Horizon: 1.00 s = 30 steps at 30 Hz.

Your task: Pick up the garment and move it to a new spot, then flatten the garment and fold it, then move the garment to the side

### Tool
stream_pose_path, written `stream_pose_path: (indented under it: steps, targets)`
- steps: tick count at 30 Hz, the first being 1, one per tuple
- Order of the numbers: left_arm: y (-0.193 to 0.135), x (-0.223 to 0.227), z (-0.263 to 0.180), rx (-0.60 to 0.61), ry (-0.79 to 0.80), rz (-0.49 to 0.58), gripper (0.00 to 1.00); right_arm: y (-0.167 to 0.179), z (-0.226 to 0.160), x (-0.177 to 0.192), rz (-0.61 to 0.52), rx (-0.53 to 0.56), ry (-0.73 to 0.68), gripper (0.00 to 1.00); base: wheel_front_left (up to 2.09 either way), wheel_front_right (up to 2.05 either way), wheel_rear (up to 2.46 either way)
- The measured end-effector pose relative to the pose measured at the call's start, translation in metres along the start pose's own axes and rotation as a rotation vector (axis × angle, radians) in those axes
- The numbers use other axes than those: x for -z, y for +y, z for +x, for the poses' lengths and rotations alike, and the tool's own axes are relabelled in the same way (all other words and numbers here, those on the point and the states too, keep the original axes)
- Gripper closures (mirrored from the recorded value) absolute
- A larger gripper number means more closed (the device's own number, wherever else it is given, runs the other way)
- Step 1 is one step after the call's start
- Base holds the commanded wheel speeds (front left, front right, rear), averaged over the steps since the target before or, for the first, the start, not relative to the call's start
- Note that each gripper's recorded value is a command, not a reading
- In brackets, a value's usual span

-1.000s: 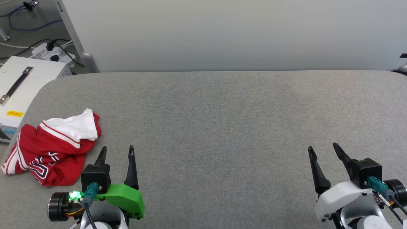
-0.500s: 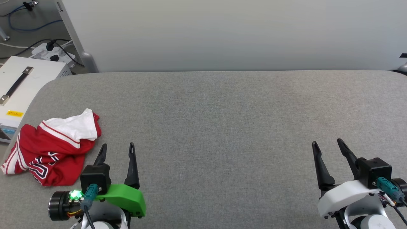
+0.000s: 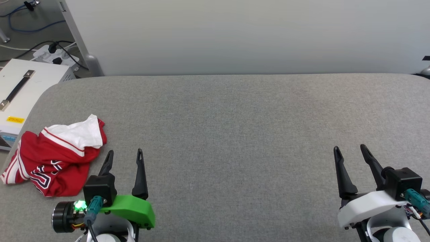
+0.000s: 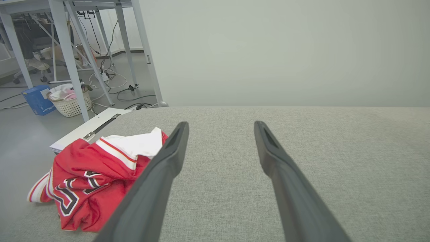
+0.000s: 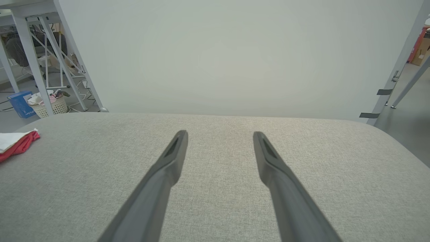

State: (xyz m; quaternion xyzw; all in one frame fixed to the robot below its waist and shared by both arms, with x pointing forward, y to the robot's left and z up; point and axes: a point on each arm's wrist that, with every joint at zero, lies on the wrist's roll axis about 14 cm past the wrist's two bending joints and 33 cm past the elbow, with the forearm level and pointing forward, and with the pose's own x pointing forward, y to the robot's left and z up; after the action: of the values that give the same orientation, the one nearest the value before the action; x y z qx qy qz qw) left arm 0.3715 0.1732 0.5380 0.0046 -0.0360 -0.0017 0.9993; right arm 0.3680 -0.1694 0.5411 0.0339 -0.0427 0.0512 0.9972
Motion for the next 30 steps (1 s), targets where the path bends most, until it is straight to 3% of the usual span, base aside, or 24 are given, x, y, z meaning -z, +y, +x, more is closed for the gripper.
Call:
stream_pose_path:
  steps: [30]
  targets:
    - [-0.0048,-0.0063,0.0005,0.011,-0.054,-0.054,0.00,-0.0052,-0.0055,-0.0014,0.088,0.022,-0.046,0.00,0.00,0.00,0.00]
